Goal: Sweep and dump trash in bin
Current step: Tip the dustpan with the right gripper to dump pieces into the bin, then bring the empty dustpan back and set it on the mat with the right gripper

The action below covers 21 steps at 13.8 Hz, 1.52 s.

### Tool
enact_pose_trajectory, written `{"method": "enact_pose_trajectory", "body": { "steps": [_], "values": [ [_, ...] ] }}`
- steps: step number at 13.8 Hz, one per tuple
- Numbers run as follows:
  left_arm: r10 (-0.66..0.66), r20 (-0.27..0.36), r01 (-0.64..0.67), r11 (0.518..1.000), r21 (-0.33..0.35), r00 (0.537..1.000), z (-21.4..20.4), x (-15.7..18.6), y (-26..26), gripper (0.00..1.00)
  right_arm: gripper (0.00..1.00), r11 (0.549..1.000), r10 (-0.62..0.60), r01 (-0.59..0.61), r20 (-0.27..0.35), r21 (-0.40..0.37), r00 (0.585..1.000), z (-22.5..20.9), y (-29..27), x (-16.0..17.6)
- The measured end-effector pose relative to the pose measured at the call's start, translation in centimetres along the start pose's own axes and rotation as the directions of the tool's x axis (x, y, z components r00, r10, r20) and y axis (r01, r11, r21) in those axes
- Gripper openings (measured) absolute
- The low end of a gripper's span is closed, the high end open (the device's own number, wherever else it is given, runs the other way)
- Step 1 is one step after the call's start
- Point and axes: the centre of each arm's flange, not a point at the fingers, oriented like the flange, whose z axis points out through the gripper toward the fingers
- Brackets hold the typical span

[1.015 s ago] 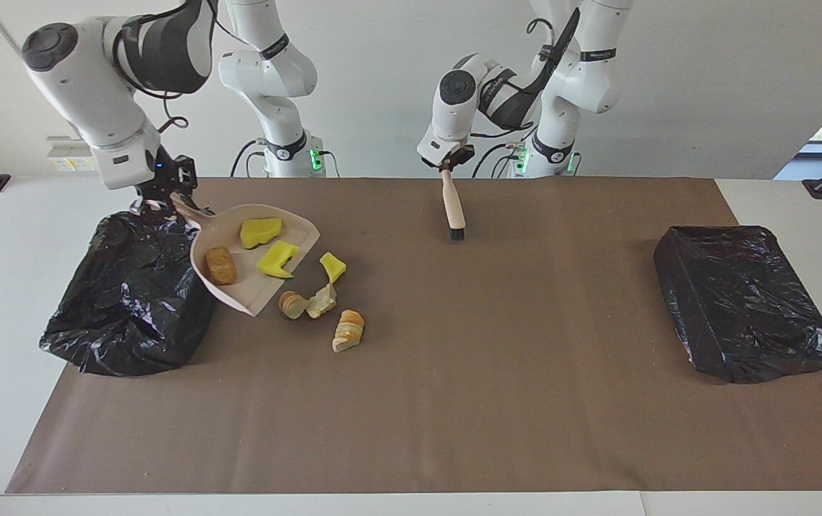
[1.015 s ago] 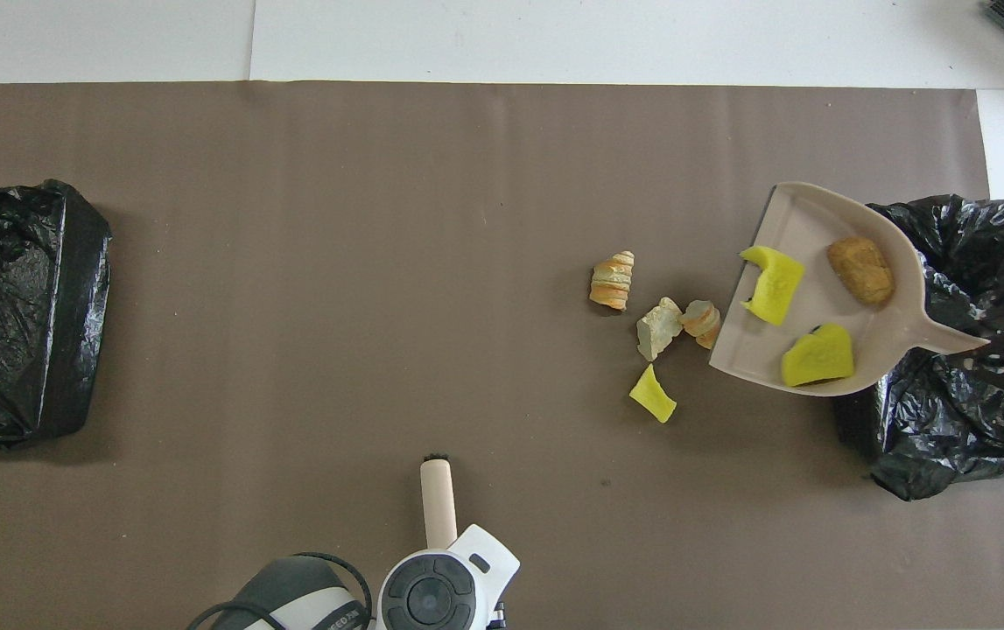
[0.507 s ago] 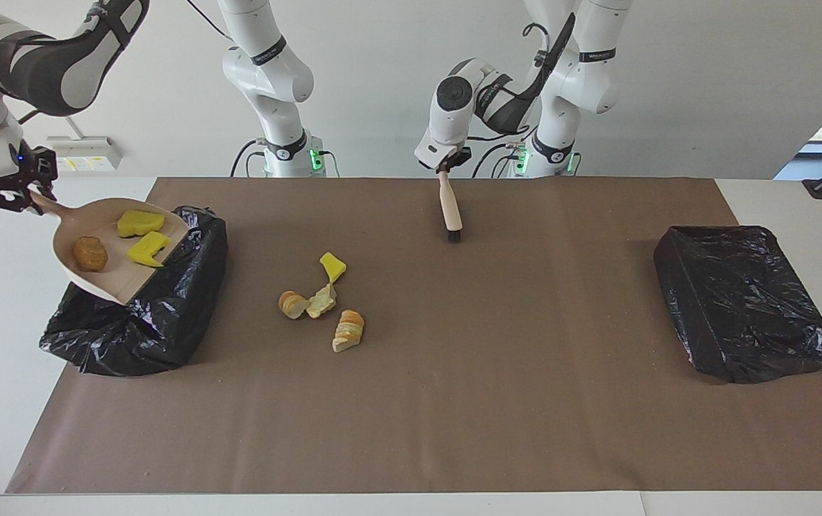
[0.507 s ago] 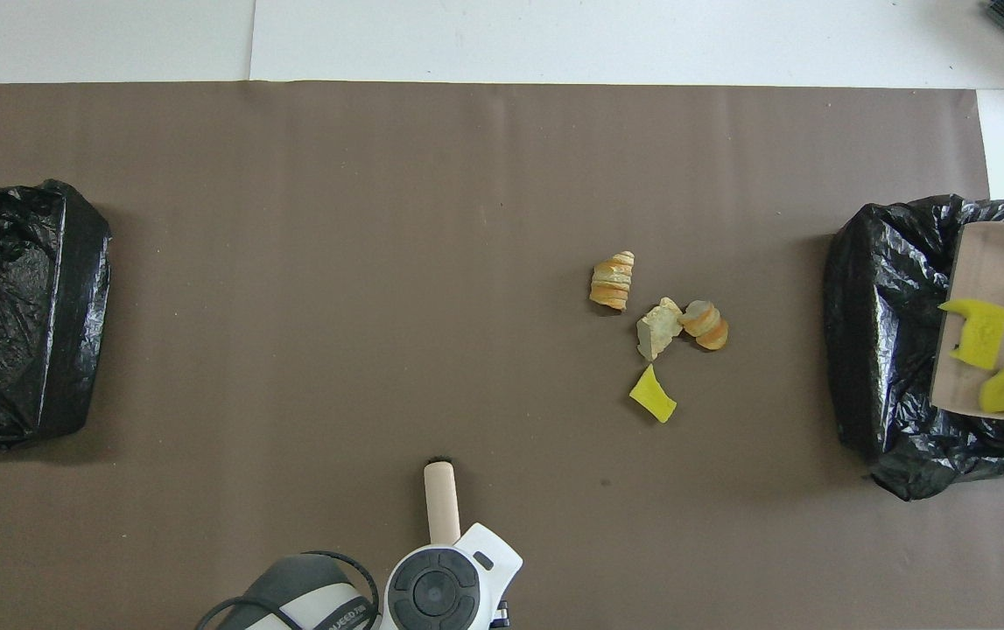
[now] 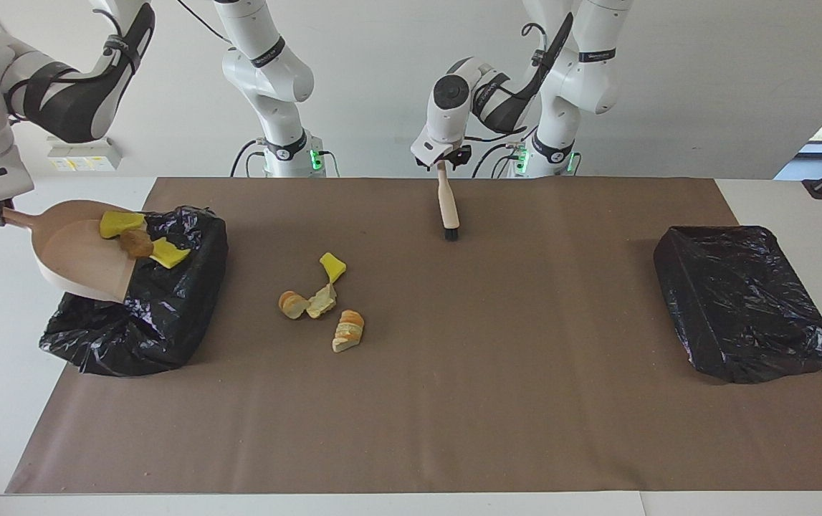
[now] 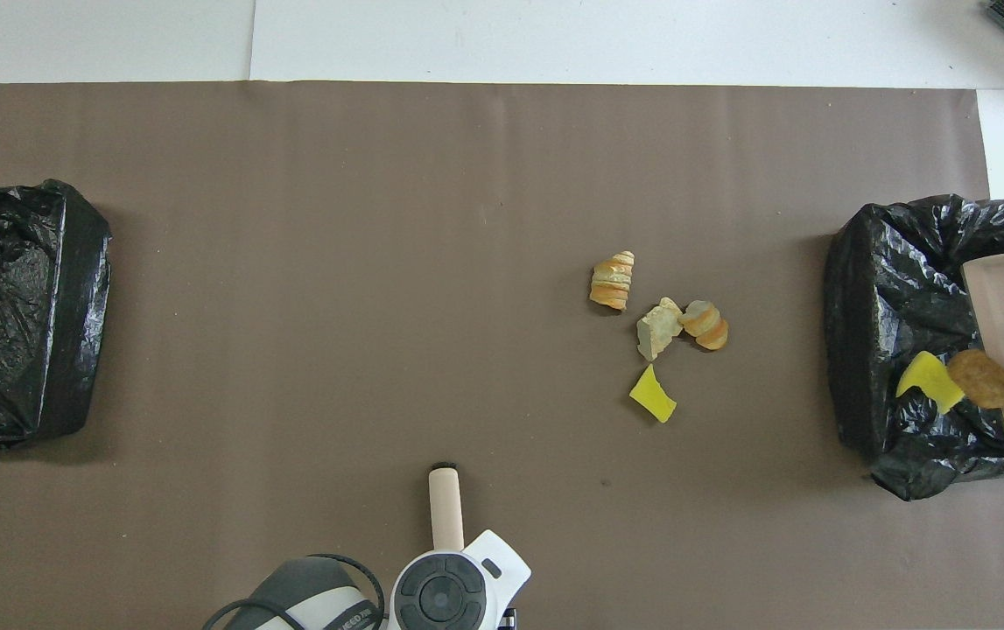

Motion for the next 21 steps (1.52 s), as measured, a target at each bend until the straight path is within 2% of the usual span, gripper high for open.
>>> {"method": "enact_pose_trajectory", "body": {
  "steps": [2,5,7,10,12,14,16,17,19,21],
  "values": [
    [0.060,-0.059,-0.060,0.998,-0.009,0.996,-2.5,2.6,-1.0,1.00,0.32,0.994,-0.103,0.104,0.064,-0.014,0.993,-1.2,1.3,1.5],
    [0.127,-0.209,-0.129,0.992,0.004,0.970,-9.1,8.2,-3.7,1.00,0.32,0.976,-0.207,0.215,0.177,-0.029,0.962,-1.9,2.1,1.5],
    [0.151,-0.287,-0.160,0.987,-0.008,0.946,-14.6,12.0,-6.9,1.00,0.32,0.968,-0.235,0.249,0.232,-0.033,0.944,-2.4,2.5,1.6],
    [0.217,-0.357,-0.221,0.975,0.030,0.909,-23.1,15.2,-12.2,1.00,0.32,0.969,-0.217,0.241,0.262,-0.060,0.940,-4.0,2.9,1.7],
    [0.232,-0.401,-0.231,0.972,0.051,0.887,-28.8,16.8,-15.8,1.00,0.32,0.989,-0.076,0.107,0.270,-0.104,0.960,-7.3,1.5,0.8],
    [0.223,-0.429,-0.222,0.974,0.054,0.875,-33.1,18.3,-19.1,1.00,0.32,0.990,0.097,-0.071,0.229,-0.118,0.969,-10.6,-0.7,0.7],
    [0.216,-0.435,-0.213,0.975,0.056,0.874,-36.5,18.6,-22.5,1.00,0.32,0.959,0.277,-0.267,0.126,-0.092,0.952,-13.0,-2.1,2.7],
    [0.222,-0.427,-0.217,0.974,0.060,0.877,-37.9,18.2,-24.2,1.00,0.32,0.932,0.362,-0.358,0.071,-0.062,0.929,-13.7,-2.3,4.3],
    [0.256,-0.395,-0.246,0.966,0.076,0.882,-39.8,17.1,-27.7,1.00,0.32,0.852,0.523,-0.523,-0.026,0.018,0.852,-14.6,-2.2,7.6],
    [0.286,-0.376,-0.273,0.958,0.087,0.882,-41.5,15.8,-30.2,1.00,0.32,0.749,0.662,-0.652,-0.104,0.117,0.742,-15.3,-2.0,11.4]
  ]
}}
